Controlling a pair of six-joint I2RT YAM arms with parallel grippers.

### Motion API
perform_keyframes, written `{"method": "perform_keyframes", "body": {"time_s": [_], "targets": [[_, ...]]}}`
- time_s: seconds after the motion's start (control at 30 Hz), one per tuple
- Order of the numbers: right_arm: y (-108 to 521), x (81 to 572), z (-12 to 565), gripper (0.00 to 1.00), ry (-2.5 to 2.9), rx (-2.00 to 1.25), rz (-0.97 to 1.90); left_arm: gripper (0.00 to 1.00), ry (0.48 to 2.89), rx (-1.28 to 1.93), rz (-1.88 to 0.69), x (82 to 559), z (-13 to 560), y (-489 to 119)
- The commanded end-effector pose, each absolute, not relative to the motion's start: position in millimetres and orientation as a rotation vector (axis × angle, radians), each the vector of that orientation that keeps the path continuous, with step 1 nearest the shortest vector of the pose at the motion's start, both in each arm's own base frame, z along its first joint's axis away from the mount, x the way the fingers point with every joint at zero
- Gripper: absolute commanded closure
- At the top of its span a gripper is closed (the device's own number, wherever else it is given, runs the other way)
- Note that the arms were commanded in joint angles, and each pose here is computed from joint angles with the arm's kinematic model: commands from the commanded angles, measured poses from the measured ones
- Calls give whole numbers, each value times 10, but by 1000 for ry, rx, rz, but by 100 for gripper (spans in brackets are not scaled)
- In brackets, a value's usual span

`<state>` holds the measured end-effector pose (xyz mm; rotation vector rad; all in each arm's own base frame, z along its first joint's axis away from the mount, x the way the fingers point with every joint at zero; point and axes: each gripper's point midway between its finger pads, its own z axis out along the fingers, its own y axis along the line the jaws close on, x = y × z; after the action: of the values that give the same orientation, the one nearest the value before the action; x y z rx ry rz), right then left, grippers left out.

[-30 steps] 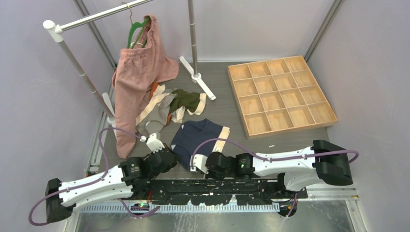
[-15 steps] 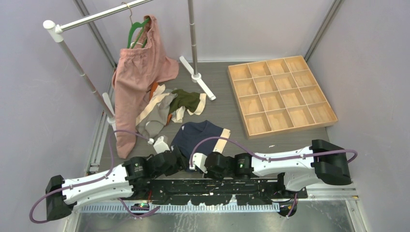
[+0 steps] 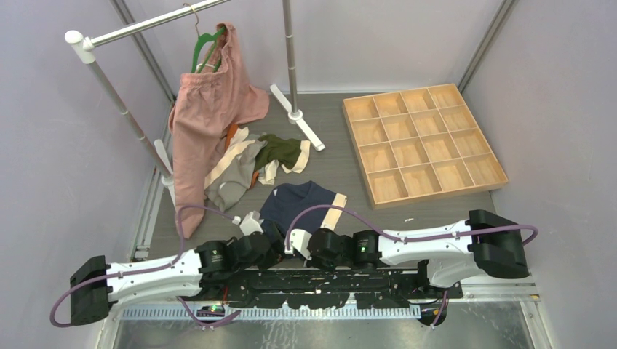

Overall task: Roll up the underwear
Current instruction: Fold the underwear at the center of the board.

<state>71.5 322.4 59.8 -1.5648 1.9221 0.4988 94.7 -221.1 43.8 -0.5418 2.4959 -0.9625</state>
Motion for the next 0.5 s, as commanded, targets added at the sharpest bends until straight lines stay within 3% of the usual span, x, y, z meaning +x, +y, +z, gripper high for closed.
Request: {"method": "perform_keyframes", "body": {"time_s": [0.0, 0.27, 0.47], "targets": [[3334, 750, 698, 99, 1898, -1512, 526, 21, 2412, -593, -1051, 1053, 542, -2329], [3313, 758, 667, 99, 1908, -1518, 508, 53, 2379, -638, -1013, 1101, 540, -2209], [3283, 752, 623, 99, 1920, -1526, 497, 56, 2340, -662, -986, 1136, 593, -2069]]}}
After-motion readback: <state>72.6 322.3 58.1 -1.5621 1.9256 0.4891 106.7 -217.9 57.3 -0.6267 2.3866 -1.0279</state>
